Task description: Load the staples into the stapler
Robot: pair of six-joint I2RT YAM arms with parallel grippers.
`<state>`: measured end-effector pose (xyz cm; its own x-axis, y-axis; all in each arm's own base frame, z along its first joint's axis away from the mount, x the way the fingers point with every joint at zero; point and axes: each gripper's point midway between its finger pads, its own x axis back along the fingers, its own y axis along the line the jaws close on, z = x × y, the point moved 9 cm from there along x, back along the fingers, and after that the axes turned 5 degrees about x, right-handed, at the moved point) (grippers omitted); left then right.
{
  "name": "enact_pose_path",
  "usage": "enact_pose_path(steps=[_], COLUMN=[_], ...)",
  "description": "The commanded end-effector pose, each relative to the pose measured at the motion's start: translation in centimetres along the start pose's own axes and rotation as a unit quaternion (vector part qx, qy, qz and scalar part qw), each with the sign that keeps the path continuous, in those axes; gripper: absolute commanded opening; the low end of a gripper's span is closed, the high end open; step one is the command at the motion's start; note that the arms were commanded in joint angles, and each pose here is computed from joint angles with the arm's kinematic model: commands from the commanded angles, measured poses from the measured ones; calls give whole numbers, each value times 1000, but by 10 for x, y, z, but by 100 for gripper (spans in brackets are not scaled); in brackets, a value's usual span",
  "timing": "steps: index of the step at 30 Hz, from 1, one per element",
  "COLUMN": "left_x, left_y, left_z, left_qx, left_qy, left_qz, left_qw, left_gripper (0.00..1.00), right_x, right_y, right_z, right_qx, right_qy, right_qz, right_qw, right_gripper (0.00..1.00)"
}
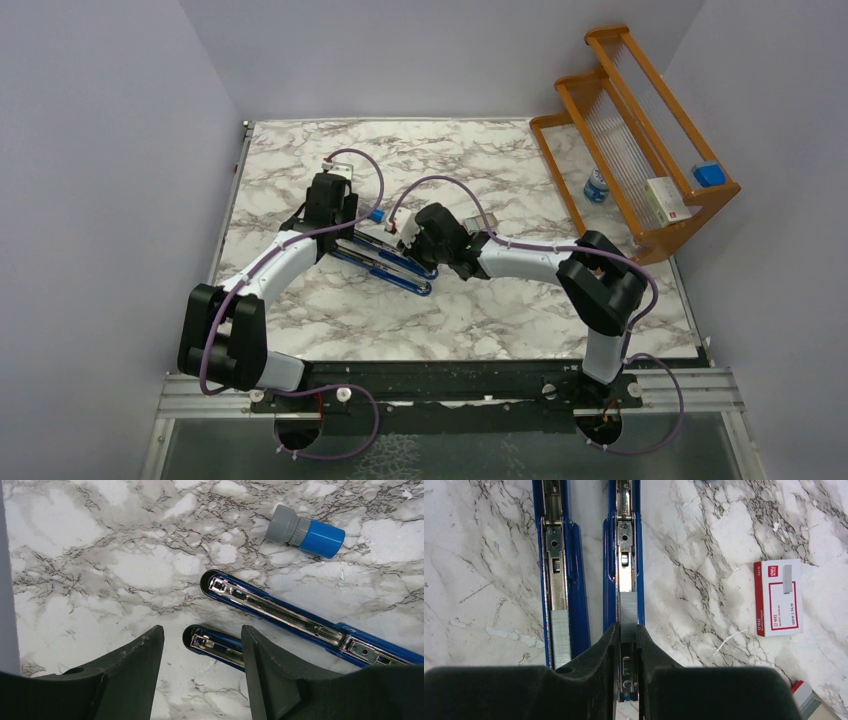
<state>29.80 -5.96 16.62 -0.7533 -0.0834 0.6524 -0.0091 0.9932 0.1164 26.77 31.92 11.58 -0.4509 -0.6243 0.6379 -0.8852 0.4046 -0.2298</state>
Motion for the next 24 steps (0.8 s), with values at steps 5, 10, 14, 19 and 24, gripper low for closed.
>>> enact_pose_path(steps=[5, 10, 14, 19, 24], left_x=[5, 5, 5, 5, 6], left_y=[0, 0, 0, 0, 1], left_z=[-14, -14, -13, -14, -14], left_qx=[4, 4, 5, 4, 5], left_qy=[-28, -27, -27, -28, -28], left_qz=[0, -1, -1, -1, -1], left_qw=[1000, 1000, 1000, 1000, 1000], left_gripper=[61, 61, 61, 61, 61], right_x=[-1, 0, 1, 5, 12], right_y=[2, 3, 3, 4, 2], right_z=[11, 10, 6, 2, -7], right_qx=[6, -1, -9, -23, -37], right_qy=[40, 34, 24, 6, -23], right_qz=[-2, -3, -6, -6, 7], right_qw=[999, 999, 1000, 1000, 999], right_gripper=[21, 24, 28, 30, 35])
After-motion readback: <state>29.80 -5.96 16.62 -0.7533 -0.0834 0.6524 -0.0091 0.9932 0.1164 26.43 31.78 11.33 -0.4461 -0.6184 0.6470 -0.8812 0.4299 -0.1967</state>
